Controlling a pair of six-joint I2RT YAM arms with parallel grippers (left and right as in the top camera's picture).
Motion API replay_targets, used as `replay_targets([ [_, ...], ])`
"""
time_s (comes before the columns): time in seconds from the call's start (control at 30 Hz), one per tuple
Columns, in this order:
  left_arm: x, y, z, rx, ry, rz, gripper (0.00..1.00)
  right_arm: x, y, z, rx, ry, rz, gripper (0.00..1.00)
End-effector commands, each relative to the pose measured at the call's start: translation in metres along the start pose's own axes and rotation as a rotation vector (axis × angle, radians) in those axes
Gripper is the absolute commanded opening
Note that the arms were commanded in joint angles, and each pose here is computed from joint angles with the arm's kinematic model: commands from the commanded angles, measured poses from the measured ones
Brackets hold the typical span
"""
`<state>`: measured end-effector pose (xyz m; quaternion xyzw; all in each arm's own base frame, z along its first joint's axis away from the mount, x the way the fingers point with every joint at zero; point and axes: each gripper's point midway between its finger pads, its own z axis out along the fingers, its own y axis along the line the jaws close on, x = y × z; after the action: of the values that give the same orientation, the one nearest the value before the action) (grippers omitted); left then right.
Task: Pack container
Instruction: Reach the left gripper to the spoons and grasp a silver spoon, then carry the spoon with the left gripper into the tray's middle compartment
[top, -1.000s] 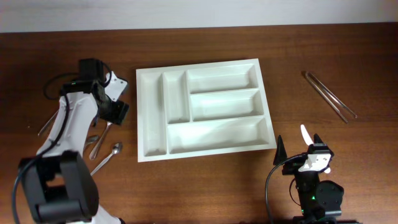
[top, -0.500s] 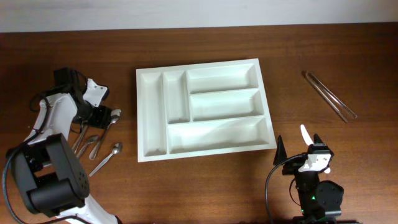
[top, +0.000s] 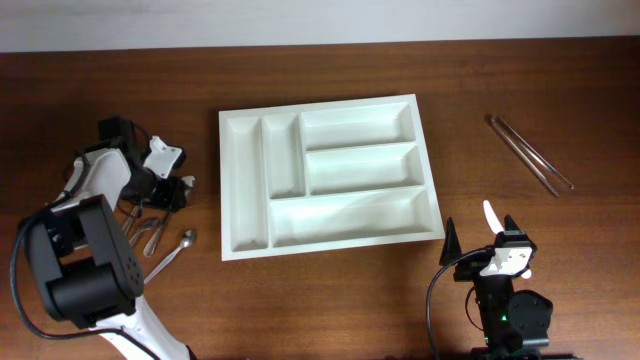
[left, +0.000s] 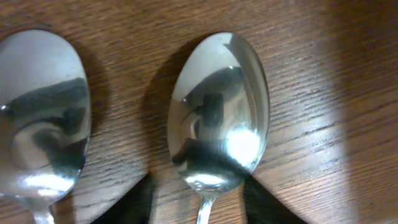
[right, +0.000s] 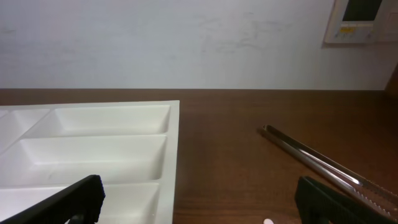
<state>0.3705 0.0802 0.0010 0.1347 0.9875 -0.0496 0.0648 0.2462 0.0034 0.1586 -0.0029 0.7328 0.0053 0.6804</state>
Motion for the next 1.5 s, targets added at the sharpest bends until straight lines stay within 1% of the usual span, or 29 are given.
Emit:
replay_targets([
  [0.0, 0.002, -0.003, 0.009, 0.03, 0.012, 0.008, 0.31, 0.003, -0.004, 0.0, 0.021, 0.004, 0.013, 0.99],
  [0.17, 0.002, -0.003, 0.009, 0.029, 0.011, 0.007, 0.03, 0.003, -0.004, 0.0, 0.021, 0.004, 0.013, 0.99],
  [0.37, -0.001, -0.003, 0.008, 0.029, 0.003, 0.008, 0.02, 0.003, -0.004, 0.0, 0.021, 0.004, 0.013, 0.99],
  [0.47, -0.011, -0.003, -0.001, 0.04, -0.026, -0.001, 0.02, 0.003, -0.004, 0.0, 0.021, 0.004, 0.013, 0.99],
  [0.63, -0.047, -0.003, -0.039, 0.046, -0.124, -0.002, 0.02, 0.003, -0.004, 0.0, 0.021, 0.004, 0.013, 0.99],
  [0.83, -0.103, -0.021, -0.11, -0.001, -0.256, 0.09, 0.02, 0.003, -0.004, 0.0, 0.021, 0.004, 0.013, 0.99],
  [0.97, -0.143, -0.059, -0.151, -0.02, -0.352, 0.206, 0.02, 0.003, -0.004, 0.0, 0.021, 0.004, 0.013, 0.99],
  [1.0, -0.153, -0.073, -0.159, -0.023, -0.379, 0.246, 0.02, 0.003, -0.004, 0.0, 0.021, 0.004, 0.013, 0.99],
  [1.03, -0.165, -0.092, -0.166, -0.016, -0.415, 0.317, 0.02, 0.003, -0.004, 0.0, 0.021, 0.004, 0.013, 0.99],
  [1.13, -0.188, -0.14, -0.175, 0.006, -0.495, 0.511, 0.02, 0.003, -0.004, 0.0, 0.021, 0.004, 0.013, 0.99],
  [1.27, -0.214, -0.204, -0.183, 0.002, -0.605, 0.724, 0.02, 0.003, -0.004, 0.0, 0.021, 0.004, 0.013, 0.99],
  [1.47, -0.24, -0.289, -0.199, -0.038, -0.779, 1.018, 0.02, 0.003, -0.004, 0.0, 0.021, 0.004, 0.013, 0.99],
])
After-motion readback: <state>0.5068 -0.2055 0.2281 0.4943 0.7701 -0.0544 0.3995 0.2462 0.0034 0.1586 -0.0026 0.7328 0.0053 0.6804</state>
